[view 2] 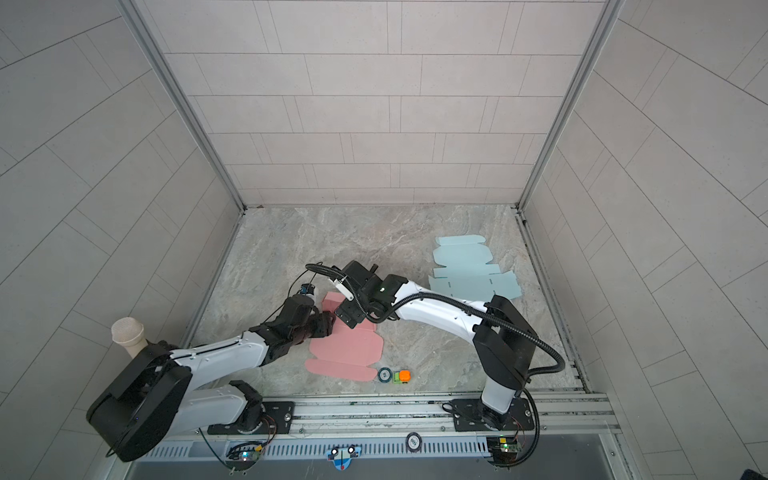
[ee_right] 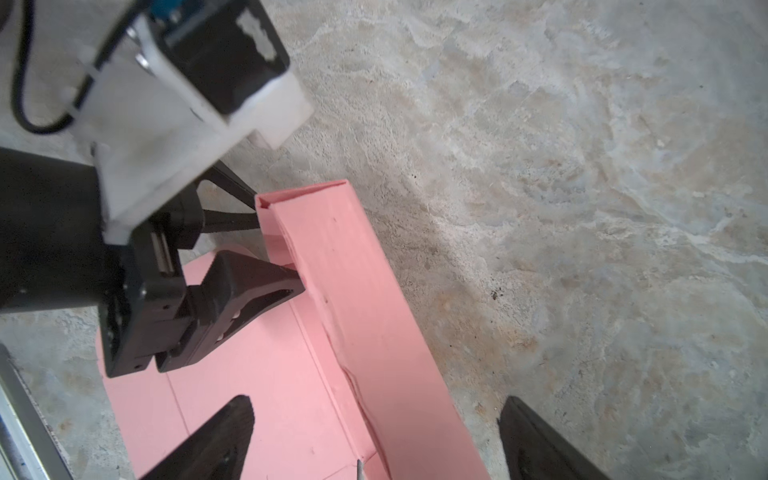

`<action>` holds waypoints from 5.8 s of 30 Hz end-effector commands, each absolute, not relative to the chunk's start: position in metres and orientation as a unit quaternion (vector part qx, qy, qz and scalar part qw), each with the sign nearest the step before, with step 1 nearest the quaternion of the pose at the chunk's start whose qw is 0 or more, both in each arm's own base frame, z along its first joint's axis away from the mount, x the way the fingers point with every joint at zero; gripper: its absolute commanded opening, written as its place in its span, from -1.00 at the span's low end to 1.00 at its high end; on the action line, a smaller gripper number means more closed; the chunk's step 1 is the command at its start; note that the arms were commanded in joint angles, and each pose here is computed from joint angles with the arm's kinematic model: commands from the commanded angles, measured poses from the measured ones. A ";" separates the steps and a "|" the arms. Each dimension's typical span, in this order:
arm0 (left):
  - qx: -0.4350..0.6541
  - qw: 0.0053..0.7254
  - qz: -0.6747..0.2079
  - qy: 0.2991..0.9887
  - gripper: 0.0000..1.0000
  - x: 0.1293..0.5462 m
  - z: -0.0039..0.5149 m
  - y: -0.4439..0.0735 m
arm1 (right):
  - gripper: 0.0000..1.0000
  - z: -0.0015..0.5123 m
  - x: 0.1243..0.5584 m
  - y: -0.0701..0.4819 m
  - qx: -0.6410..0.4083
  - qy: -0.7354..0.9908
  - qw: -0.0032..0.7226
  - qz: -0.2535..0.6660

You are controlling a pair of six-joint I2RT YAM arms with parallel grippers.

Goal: Fold the paper box

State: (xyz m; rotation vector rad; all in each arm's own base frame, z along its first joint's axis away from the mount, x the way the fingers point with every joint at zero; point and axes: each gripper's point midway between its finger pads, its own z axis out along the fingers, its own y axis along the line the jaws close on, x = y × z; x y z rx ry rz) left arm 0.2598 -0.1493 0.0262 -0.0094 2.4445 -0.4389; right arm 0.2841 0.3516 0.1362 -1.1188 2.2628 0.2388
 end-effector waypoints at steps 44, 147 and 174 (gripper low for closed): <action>0.013 0.389 -0.195 0.900 0.92 0.232 0.121 -0.130 | -0.75 0.078 0.355 0.300 -0.362 0.901 0.239 0.002; 0.218 0.214 -0.201 0.931 -0.88 0.250 0.139 -0.199 | 0.60 0.202 0.319 0.299 -0.306 0.795 0.437 0.288; 0.305 0.192 -0.206 0.910 -0.84 0.245 0.168 -0.214 | 0.23 0.180 0.334 0.338 -0.436 0.716 0.380 0.392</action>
